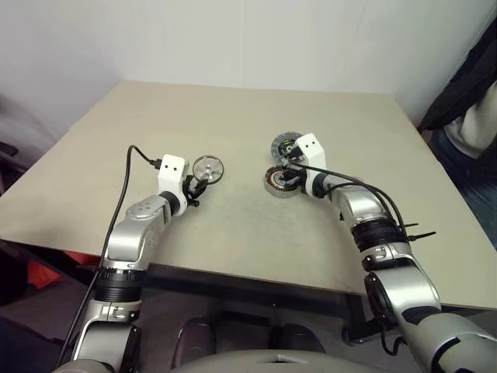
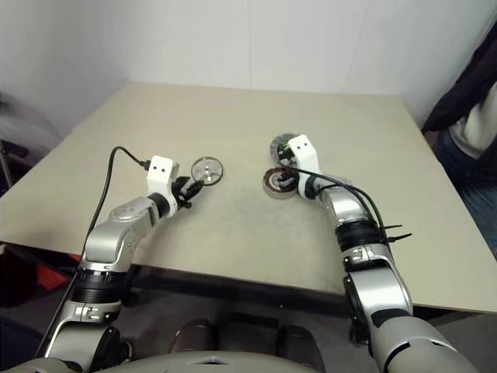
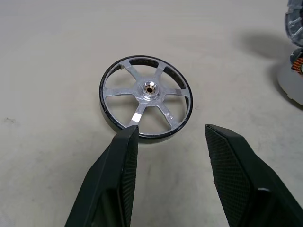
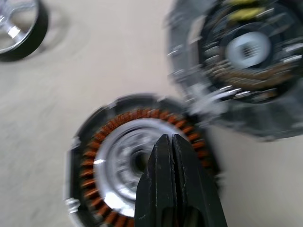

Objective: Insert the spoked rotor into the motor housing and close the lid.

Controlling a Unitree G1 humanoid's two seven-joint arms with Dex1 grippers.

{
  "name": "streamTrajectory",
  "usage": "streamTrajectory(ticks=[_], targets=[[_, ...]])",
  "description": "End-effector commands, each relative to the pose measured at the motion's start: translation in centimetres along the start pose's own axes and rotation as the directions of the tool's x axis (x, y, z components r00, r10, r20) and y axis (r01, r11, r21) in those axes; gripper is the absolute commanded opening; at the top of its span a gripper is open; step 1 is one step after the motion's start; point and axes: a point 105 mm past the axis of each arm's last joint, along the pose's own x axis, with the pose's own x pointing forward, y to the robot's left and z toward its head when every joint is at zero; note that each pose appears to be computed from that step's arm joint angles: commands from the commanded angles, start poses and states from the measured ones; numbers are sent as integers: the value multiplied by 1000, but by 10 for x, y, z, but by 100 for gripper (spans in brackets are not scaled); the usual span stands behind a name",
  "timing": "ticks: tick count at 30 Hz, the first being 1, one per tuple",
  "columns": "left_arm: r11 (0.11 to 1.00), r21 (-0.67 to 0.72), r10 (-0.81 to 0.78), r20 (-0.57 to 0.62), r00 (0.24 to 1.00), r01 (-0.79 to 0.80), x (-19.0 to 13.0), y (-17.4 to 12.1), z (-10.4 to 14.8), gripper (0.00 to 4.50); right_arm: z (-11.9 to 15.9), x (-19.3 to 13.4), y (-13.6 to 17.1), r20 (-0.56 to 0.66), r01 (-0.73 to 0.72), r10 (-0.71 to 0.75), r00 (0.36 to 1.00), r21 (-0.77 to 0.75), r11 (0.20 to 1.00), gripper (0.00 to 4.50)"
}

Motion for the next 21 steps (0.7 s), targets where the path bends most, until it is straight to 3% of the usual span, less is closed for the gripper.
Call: streamTrajectory(ticks=[1,13,21], targets=[[1000,-27,8,55,998,-7,-5,4,14,237,48,-16,-1,135,-31,38,990,-57,998,4],[955,-268,144,56,988,-124,-29,56,0,237,56,-41,-4,158,-47,66,985,-121,992,4],[913,-387,169,70,983,-129,-2,62,7,237,55,-38,-1,160,-52,70,985,-116,992,4]])
